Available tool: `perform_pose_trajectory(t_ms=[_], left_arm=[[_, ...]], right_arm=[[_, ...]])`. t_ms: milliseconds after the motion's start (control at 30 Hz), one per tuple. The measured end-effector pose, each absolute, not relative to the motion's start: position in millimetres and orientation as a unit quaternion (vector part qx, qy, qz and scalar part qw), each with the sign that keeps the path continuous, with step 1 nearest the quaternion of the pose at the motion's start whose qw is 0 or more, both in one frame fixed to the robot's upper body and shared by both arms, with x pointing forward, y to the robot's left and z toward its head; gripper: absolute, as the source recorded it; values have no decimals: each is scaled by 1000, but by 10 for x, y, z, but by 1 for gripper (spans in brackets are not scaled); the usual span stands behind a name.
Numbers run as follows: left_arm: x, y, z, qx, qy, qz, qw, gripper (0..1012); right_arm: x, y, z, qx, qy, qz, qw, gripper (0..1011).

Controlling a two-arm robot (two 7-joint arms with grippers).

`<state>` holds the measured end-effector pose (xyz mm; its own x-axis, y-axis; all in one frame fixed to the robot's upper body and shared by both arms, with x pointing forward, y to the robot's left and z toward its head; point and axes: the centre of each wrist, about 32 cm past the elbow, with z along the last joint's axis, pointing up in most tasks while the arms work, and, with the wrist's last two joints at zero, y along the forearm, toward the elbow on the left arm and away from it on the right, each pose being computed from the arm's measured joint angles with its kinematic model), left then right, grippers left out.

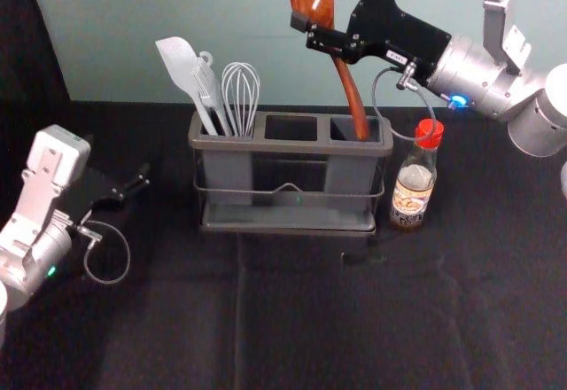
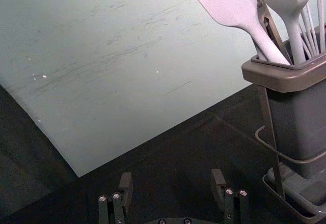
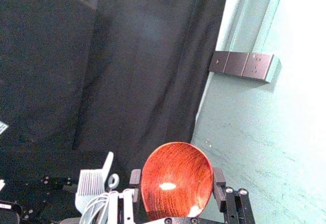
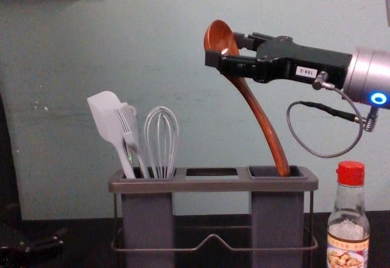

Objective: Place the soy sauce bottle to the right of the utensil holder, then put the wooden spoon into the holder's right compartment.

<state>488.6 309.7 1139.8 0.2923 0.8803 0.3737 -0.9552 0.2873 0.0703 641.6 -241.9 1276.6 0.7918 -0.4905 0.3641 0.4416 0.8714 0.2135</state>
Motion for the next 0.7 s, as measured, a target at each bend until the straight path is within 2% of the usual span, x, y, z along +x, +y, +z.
perform_pose_trajectory(t_ms=[700], left_arm=[[4886, 3097, 11398, 141, -133, 580, 791, 1005]], right_arm=[[6377, -2467, 12534, 52, -186, -241, 951, 842]])
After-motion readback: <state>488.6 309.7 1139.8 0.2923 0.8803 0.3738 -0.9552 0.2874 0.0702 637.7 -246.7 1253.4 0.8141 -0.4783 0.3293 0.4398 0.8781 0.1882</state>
